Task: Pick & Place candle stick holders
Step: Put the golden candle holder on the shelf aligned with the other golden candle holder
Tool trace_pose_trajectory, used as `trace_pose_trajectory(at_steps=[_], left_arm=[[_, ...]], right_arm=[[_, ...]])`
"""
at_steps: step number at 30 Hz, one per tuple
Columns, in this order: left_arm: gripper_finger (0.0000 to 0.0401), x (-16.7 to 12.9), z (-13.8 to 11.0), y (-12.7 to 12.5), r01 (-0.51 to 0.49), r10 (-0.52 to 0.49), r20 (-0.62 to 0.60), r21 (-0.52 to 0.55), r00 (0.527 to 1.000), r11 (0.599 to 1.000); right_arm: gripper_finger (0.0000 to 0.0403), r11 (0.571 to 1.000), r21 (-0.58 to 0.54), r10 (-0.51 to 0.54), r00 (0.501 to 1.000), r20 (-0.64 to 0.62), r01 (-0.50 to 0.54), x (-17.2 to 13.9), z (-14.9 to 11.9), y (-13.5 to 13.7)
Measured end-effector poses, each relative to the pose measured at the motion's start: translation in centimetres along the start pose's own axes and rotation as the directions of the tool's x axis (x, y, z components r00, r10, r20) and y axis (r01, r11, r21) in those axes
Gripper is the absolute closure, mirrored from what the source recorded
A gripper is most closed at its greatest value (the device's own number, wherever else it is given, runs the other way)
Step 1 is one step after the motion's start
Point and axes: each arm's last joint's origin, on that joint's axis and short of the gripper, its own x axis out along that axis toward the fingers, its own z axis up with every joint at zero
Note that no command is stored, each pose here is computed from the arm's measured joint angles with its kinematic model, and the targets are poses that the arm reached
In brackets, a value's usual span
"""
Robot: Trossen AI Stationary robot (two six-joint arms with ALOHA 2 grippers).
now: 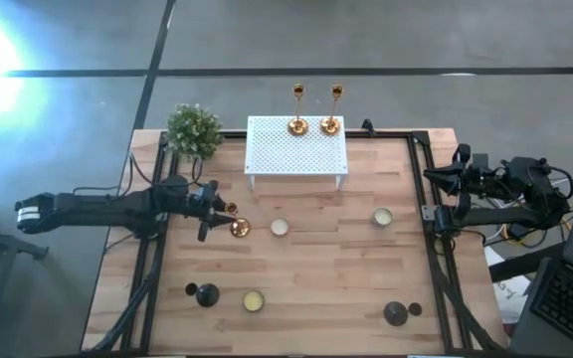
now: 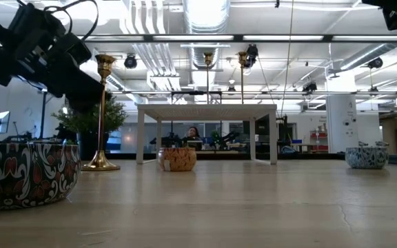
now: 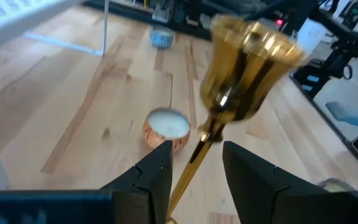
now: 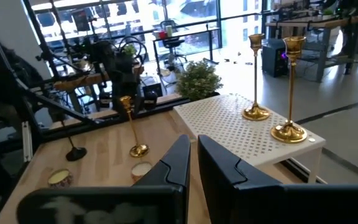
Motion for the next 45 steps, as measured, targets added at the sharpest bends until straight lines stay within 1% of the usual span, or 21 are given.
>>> trace_pose_trajectory(at_steps=[3, 5, 8, 9, 10, 20, 26, 35, 40, 45], left_arm=[[0.0277, 0.2, -0.2, 0.1, -0.004, 0.004, -0.021, 0.000, 1.000, 1.000], [0.0307, 0.3, -0.3, 0.2, -0.005, 0.005, -0.030, 0.002, 1.000, 1.000], [0.0368, 0.5, -0.2, 0.2, -0.002, 0.002, -0.020, 0.040, 1.000, 0.999], [0.0380, 0.5, -0.2, 0.2, 0.003, -0.002, -0.014, 0.042, 1.000, 0.999], [0.0383, 0.5, -0.2, 0.2, 0.012, -0.011, -0.018, 0.053, 1.000, 0.999], [0.0383, 0.6, 0.1, 0.2, 0.008, -0.008, 0.001, 0.063, 1.000, 0.998], [0.0383, 0.7, 1.5, 0.0, 0.012, -0.015, 0.041, 0.079, 0.999, 0.997], [0.0383, 0.6, 4.3, -0.5, 0.014, -0.025, 0.118, 0.090, 0.993, 0.996], [0.0383, 0.5, 6.4, -0.7, -0.054, 0.046, 0.186, 0.040, 0.982, 0.998], [0.0383, 0.7, 8.8, -0.8, -0.101, 0.089, 0.232, 0.040, 0.969, 0.994]], right_arm=[[0.0376, 1.000, 0.000, 0.001, 1.000, 0.000, -0.001, 0.0, 0.0, 0.0], [0.0376, 1.000, 0.000, 0.001, 1.000, 0.000, -0.001, 0.0, 0.0, 0.0], [0.0376, 1.000, 0.000, 0.001, 1.000, 0.000, -0.001, 0.0, 0.0, 0.0], [0.0376, 1.000, 0.000, 0.001, 1.000, 0.000, -0.001, 0.0, 0.0, 0.0], [0.0376, 1.000, 0.000, 0.001, 1.000, 0.000, -0.001, 0.0, 0.0, 0.0], [0.0376, 1.000, 0.000, 0.001, 1.000, -0.001, -0.001, 0.0, 0.0, 0.0], [0.0376, 1.000, 0.000, 0.001, 1.000, -0.001, -0.001, 0.0, 0.0, 0.0], [0.0376, 1.000, -0.004, 0.001, 1.000, -0.001, -0.001, 0.0, 0.0, 0.0], [0.0376, 1.000, -0.003, 0.001, 1.000, -0.001, -0.001, 0.0, 0.0, 0.0], [0.0376, 1.000, -0.003, 0.001, 1.000, -0.001, -0.001, 0.0, 0.0, 0.0]])
